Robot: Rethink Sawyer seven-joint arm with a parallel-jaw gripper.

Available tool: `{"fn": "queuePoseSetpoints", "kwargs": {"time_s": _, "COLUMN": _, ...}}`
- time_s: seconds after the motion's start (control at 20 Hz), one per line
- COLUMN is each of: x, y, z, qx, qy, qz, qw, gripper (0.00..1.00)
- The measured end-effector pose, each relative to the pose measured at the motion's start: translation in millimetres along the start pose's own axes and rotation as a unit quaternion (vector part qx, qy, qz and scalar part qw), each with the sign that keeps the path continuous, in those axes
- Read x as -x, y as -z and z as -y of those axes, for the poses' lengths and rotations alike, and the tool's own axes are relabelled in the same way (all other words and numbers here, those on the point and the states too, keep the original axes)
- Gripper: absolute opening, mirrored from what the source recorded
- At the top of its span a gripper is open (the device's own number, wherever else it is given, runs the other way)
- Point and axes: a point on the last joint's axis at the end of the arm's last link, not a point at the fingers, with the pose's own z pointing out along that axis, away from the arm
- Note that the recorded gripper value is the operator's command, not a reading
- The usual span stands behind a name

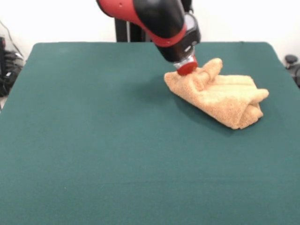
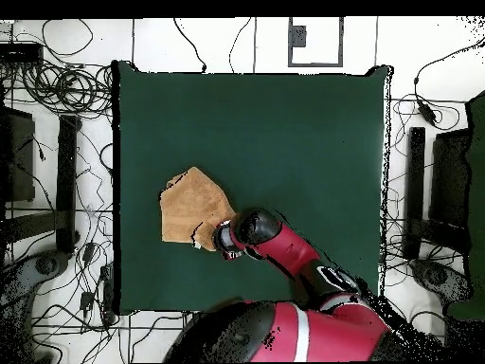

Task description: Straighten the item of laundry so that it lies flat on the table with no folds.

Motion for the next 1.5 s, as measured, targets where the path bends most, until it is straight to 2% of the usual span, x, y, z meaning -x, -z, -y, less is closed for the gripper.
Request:
{"fn": "queuePoseSetpoints", "kwargs": {"time_s": 0.1, "x": -3, "y": 0, "z": -5, "qx": 0.0, "qy": 0.013, "qz": 0.008, "qw": 0.9999, "gripper": 0.0}}
{"fn": "queuePoseSetpoints", "kwargs": {"time_s": 0.5, "x": -6, "y": 1, "z": -8, "qx": 0.003, "qy": 0.023, "qz": 0.018, "qw": 0.9996, "gripper": 0.0}}
{"fn": "queuePoseSetpoints", "kwargs": {"time_s": 0.65, "x": -14, "y": 1, "z": -7, "qx": 0.004, "qy": 0.072, "qz": 0.061, "qw": 0.9955, "gripper": 0.0}}
{"fn": "queuePoseSetpoints", "kwargs": {"time_s": 0.7, "x": -20, "y": 0, "z": -6, "qx": 0.002, "qy": 0.097, "qz": 0.082, "qw": 0.9919, "gripper": 0.0}}
{"fn": "queuePoseSetpoints", "kwargs": {"time_s": 0.75, "x": -27, "y": -1, "z": -6, "qx": 0.0, "qy": 0.13, "qz": 0.108, "qw": 0.9855, "gripper": 0.0}}
{"fn": "queuePoseSetpoints", "kwargs": {"time_s": 0.8, "x": -31, "y": -2, "z": -5, "qx": -0.001, "qy": 0.148, "qz": 0.121, "qw": 0.9816, "gripper": 0.0}}
{"fn": "queuePoseSetpoints", "kwargs": {"time_s": 0.85, "x": -37, "y": -4, "z": -4, "qx": -0.004, "qy": 0.181, "qz": 0.146, "qw": 0.9726, "gripper": 0.0}}
{"fn": "queuePoseSetpoints", "kwargs": {"time_s": 0.9, "x": -43, "y": -5, "z": -2, "qx": -0.006, "qy": 0.218, "qz": 0.171, "qw": 0.9609, "gripper": 0.0}}
{"fn": "queuePoseSetpoints", "kwargs": {"time_s": 1.15, "x": -49, "y": -7, "z": 3, "qx": -0.005, "qy": 0.293, "qz": 0.212, "qw": 0.9325, "gripper": 0.0}}
{"fn": "queuePoseSetpoints", "kwargs": {"time_s": 1.3, "x": -47, "y": -5, "z": 2, "qx": -0.002, "qy": 0.304, "qz": 0.217, "qw": 0.9278, "gripper": 0.0}}
{"fn": "queuePoseSetpoints", "kwargs": {"time_s": 1.4, "x": -43, "y": -2, "z": 0, "qx": 0.002, "qy": 0.305, "qz": 0.218, "qw": 0.9271, "gripper": 0.0}}
{"fn": "queuePoseSetpoints", "kwargs": {"time_s": 1.5, "x": -38, "y": 2, "z": -4, "qx": 0.009, "qy": 0.303, "qz": 0.214, "qw": 0.9286, "gripper": 0.0}}
